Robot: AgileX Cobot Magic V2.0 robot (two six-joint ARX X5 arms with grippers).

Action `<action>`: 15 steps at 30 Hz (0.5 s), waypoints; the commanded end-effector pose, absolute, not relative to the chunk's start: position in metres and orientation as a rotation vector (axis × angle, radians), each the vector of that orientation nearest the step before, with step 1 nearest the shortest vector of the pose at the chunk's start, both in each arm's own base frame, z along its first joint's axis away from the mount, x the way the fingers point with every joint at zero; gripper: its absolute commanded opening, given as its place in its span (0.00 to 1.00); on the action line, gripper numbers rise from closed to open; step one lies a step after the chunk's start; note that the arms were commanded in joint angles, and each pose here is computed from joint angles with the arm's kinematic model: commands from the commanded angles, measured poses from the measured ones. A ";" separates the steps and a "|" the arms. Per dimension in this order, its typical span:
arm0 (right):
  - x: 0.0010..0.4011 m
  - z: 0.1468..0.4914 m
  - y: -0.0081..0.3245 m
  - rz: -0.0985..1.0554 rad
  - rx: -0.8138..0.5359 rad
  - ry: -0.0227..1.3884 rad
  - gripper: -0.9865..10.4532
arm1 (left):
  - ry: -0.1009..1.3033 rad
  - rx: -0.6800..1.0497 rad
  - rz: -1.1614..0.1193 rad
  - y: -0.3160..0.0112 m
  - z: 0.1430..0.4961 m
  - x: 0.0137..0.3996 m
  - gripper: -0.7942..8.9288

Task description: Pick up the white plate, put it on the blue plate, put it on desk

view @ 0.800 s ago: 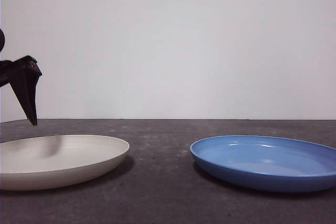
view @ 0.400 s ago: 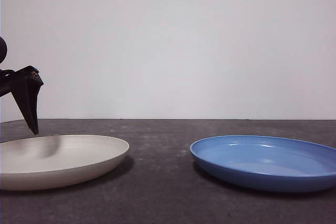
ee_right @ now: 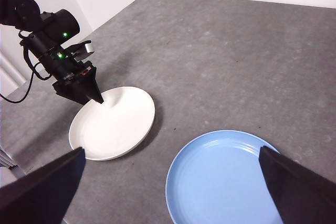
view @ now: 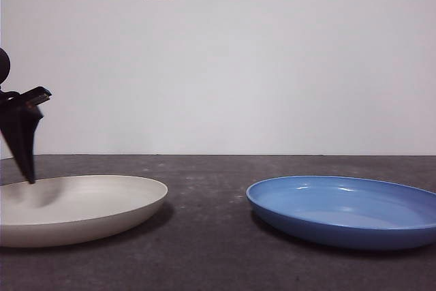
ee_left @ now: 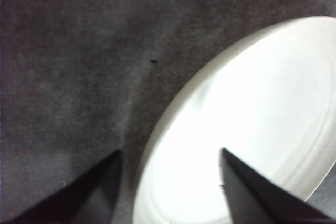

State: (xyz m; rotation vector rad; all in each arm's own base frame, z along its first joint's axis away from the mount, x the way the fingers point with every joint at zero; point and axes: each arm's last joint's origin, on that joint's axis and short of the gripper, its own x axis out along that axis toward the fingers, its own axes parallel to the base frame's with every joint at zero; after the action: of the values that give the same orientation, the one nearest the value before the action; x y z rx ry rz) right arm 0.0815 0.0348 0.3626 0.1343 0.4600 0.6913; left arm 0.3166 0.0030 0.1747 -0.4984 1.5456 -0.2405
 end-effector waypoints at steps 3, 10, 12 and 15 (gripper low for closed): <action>0.081 0.370 0.035 0.691 0.140 0.434 0.63 | 1.562 -0.498 -0.234 0.003 0.169 0.321 0.26; 0.081 0.370 0.035 0.691 0.140 0.434 0.63 | 1.569 -0.448 -0.178 0.005 0.168 0.321 0.17; 0.081 0.370 0.035 0.691 0.140 0.434 0.63 | 1.569 -0.440 -0.170 0.005 0.168 0.321 0.16; 0.081 0.370 0.035 0.691 0.140 0.434 0.63 | 1.565 -0.436 -0.168 0.005 0.168 0.322 0.13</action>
State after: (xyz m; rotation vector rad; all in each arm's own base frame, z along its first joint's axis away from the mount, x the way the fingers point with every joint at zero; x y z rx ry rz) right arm 0.0815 0.0348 0.3626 0.1343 0.4600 0.6913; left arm 0.3172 0.0051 0.1715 -0.4401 1.5583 -0.1744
